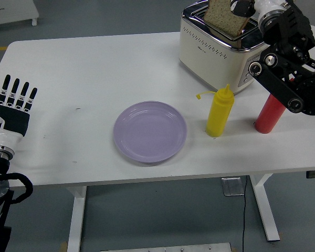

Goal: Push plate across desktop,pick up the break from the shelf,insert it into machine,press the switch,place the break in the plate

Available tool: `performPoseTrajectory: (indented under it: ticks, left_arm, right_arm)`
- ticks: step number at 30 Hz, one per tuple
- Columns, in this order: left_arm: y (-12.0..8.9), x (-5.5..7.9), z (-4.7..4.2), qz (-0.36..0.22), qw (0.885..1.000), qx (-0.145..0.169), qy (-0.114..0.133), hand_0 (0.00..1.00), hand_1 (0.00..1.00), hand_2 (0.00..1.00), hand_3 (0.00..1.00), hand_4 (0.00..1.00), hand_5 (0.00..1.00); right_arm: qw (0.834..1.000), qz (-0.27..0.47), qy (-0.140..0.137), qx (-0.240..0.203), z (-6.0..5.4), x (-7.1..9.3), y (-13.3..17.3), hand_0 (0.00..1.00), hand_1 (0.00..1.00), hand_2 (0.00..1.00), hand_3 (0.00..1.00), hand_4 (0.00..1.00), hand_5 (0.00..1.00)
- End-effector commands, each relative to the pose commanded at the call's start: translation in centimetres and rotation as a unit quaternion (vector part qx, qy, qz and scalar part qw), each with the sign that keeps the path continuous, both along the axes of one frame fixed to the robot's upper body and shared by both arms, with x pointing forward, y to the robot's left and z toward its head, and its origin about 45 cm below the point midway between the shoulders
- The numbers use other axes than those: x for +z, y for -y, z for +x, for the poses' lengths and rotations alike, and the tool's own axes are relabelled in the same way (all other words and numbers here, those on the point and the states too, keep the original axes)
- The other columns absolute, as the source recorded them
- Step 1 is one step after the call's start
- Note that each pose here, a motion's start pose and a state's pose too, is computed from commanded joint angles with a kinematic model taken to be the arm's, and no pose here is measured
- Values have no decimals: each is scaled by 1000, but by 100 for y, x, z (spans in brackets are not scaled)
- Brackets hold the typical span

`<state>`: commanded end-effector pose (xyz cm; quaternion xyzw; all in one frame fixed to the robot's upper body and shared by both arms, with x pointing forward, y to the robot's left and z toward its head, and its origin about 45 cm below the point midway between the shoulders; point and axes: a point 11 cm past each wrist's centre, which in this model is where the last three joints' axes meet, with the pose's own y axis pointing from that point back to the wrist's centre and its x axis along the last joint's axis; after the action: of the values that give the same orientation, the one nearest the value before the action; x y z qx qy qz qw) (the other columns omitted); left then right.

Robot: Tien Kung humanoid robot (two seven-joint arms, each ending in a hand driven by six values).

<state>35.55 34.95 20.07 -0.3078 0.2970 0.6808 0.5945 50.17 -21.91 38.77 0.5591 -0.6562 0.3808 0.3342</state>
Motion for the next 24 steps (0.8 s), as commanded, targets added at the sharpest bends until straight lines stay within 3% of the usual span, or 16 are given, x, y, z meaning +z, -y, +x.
performPoseTrajectory:
  ticks: [5, 6, 9, 11, 12, 17, 18, 23, 24]
  left_arm:
    - [-5, 4, 1, 0, 1000, 1, 1, 831, 872, 931, 825, 627, 998]
    - [-3, 4, 1, 0, 1000, 0, 1, 830, 872, 931, 824, 627, 998]
    - [3, 3, 3, 0, 1000, -1, 0, 830, 872, 931, 824, 627, 998]
    - [2, 3, 3, 0, 1000, 0, 0, 830, 872, 931, 824, 627, 998]
    - [1, 4, 3, 0, 1000, 0, 1, 830, 872, 930, 823, 627, 998]
    - [-5, 8, 1, 0, 1000, 0, 1, 830, 872, 930, 823, 627, 998]
    - [-5, 9, 2, 0, 1000, 0, 1, 830, 872, 931, 822, 627, 998]
    - [-10, 14, 0, 0, 1000, 1, 2, 830, 872, 931, 822, 627, 998]
    - [-13, 16, -1, 1, 1000, 1, 2, 830, 871, 931, 821, 627, 998]
  right_arm:
    - [1000, -6, -4, 1, 3, -13, 1, 464, 566, 720, 801, 676, 191]
    - [1000, -6, -4, 2, 4, -11, 2, 526, 618, 804, 875, 725, 218]
    - [1000, -6, 0, 2, 5, 1, 8, 526, 618, 804, 875, 725, 218]
    - [1000, -3, 5, 2, 2, 19, 16, 526, 618, 804, 875, 725, 218]
    - [1000, -1, 8, 2, -1, 30, 22, 599, 678, 879, 929, 750, 242]
    - [999, 13, 31, -6, -28, 116, 92, 599, 678, 879, 929, 750, 242]
    - [999, 17, 37, -9, -37, 137, 115, 579, 659, 851, 878, 742, 260]
    - [996, 45, 66, -27, -109, 227, 276, 579, 659, 851, 878, 742, 260]
    - [995, 52, 74, -31, -135, 250, 332, 465, 552, 705, 725, 566, 288]
